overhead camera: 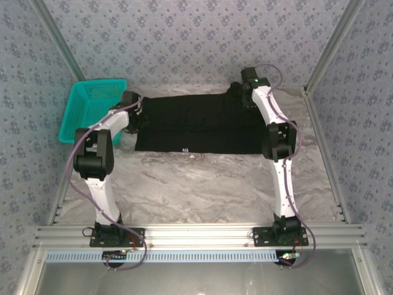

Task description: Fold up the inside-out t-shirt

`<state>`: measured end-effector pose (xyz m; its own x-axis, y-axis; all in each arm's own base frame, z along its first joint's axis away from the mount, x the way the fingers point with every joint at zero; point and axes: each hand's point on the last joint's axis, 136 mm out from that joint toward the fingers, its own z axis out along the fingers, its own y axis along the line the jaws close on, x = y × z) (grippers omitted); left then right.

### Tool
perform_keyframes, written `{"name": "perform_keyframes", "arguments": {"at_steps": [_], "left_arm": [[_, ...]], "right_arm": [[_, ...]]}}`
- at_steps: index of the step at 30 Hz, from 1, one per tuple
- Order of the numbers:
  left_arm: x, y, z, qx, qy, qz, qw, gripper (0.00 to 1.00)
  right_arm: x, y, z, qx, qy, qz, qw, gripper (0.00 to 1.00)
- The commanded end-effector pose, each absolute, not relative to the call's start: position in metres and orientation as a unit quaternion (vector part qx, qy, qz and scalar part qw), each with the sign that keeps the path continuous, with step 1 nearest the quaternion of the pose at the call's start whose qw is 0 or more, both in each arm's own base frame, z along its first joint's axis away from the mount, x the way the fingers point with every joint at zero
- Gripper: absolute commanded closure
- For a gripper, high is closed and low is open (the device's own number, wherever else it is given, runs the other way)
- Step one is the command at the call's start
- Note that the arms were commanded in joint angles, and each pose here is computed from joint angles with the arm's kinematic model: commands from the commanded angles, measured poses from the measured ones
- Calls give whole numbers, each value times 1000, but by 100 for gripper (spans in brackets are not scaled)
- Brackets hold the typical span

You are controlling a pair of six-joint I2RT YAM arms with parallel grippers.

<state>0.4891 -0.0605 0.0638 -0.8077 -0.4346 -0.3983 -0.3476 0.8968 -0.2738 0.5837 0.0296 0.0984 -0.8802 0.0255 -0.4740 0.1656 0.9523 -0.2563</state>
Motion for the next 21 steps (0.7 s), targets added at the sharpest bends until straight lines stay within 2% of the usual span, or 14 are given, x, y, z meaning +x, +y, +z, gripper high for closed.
{"name": "perform_keyframes", "arguments": {"at_steps": [1,6,11,15,18,21], "left_arm": [[501,-49,91,-215,935,-88,269,78],[490,-53,117,-212,926,-111,293,61],[446,-79,117,-197,923,-170,284,50],[420,-107,101,-165,929,-200,265,47],[425,-115,85,-143,938,-195,248,47],[433,-115,63,-132,949,-179,225,47]], "right_arm": [[566,20,141,70,957,-121,252,63],[513,24,133,84,965,-46,242,62],[460,24,117,107,967,29,231,58],[445,9,95,127,968,32,216,57],[450,0,74,141,968,49,201,58],[449,-17,53,161,971,24,175,60]]}}
